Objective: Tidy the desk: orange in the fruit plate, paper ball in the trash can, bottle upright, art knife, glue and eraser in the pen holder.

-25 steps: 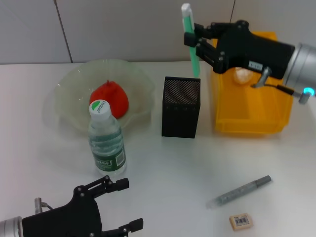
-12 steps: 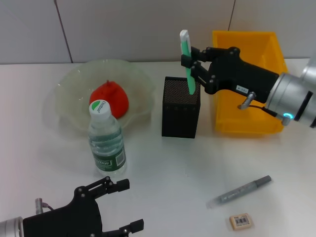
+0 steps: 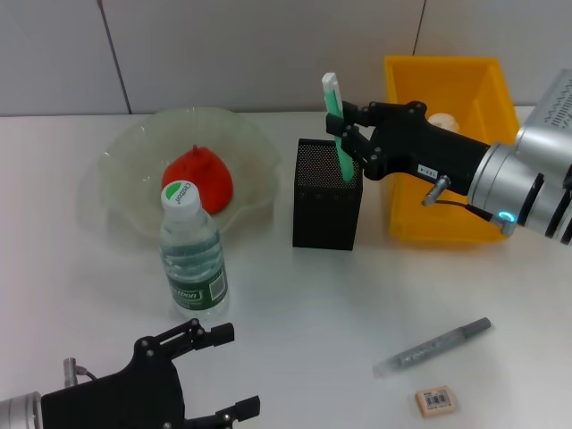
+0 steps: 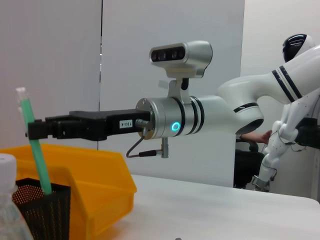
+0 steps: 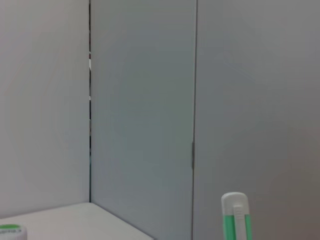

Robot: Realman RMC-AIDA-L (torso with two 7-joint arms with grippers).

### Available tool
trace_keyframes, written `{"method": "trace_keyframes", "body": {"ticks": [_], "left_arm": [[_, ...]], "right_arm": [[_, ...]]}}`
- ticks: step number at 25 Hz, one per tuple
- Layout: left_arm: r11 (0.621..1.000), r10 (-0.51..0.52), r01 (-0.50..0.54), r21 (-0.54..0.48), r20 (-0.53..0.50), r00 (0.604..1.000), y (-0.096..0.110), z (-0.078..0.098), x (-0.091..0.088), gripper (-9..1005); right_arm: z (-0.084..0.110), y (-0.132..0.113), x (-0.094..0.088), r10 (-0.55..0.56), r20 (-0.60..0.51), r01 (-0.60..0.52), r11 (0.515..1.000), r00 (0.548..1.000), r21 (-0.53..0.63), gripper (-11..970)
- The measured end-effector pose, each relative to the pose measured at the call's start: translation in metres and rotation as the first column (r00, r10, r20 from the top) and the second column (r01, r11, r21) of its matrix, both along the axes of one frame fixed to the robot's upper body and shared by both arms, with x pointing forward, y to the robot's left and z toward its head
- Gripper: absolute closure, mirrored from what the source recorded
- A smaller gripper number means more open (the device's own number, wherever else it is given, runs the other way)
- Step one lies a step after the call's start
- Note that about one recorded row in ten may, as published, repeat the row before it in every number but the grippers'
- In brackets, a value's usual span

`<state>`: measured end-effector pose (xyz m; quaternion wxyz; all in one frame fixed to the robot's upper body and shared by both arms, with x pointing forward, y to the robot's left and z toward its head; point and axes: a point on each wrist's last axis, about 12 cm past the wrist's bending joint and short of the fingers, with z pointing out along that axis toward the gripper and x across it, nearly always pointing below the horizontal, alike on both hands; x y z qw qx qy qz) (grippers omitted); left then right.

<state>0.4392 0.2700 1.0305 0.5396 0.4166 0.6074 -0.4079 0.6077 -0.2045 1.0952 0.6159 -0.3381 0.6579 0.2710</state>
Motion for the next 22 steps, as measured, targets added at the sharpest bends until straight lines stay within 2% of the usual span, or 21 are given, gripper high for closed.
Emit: {"method": "trace_keyframes", "body": {"ticks": [15, 18, 19, 22], "left_arm": [[1.000, 0.000, 0.000, -0.001, 0.003, 1.000, 0.000, 0.001, 0.000, 169], [1.000, 0.000, 0.000, -0.002, 0.003, 1.000, 0.000, 0.000, 0.000, 169], [1.000, 0.001, -0.001, -0.003, 0.002, 1.000, 0.001, 0.000, -0.001, 169], [1.000, 0.004, -0.004, -0.003, 0.001, 1.000, 0.001, 0.000, -0.001, 169]], "right_arm": [[-0.006, 0.000, -0.006, 0.013, -0.006, -0.013, 1.000, 1.000, -0.016, 765], [-0.004, -0.002, -0.009, 0.018, 0.005, -0.018, 1.000, 1.000, 0.008, 659], [0.001, -0.006, -0.014, 0.031, 0.020, -0.032, 0.997, 0.999, 0.064, 624], [0.011, -0.014, -0.020, 0.046, 0.034, -0.050, 0.992, 0.998, 0.114, 524]]}}
